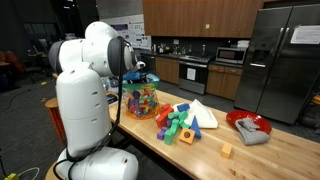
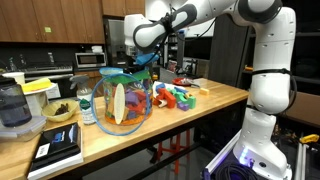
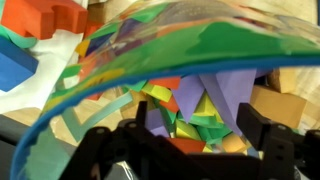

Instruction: Transfer a block from the bag to the table

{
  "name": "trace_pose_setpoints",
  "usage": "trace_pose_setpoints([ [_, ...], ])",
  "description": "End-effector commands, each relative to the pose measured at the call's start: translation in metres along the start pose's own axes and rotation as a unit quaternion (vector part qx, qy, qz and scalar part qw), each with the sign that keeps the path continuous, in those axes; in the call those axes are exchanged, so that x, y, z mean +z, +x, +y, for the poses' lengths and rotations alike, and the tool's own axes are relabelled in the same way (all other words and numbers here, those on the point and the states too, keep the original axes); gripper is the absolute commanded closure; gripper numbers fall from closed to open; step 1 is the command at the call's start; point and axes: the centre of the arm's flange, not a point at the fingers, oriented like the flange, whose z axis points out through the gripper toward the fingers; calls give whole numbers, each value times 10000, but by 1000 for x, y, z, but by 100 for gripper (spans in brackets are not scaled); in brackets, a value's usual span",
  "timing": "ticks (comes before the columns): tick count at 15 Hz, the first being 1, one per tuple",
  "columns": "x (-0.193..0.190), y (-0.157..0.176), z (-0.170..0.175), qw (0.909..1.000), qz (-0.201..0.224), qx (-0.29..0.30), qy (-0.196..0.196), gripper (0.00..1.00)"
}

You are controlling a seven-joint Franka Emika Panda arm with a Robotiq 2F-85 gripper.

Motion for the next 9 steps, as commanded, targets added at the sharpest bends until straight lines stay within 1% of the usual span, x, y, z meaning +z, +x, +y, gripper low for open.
trace_pose_setpoints([
  [1,7,-2,-9,10000,-6,-43,85,0],
  [9,35,-13,-42,9992,-180,-248,254,0],
])
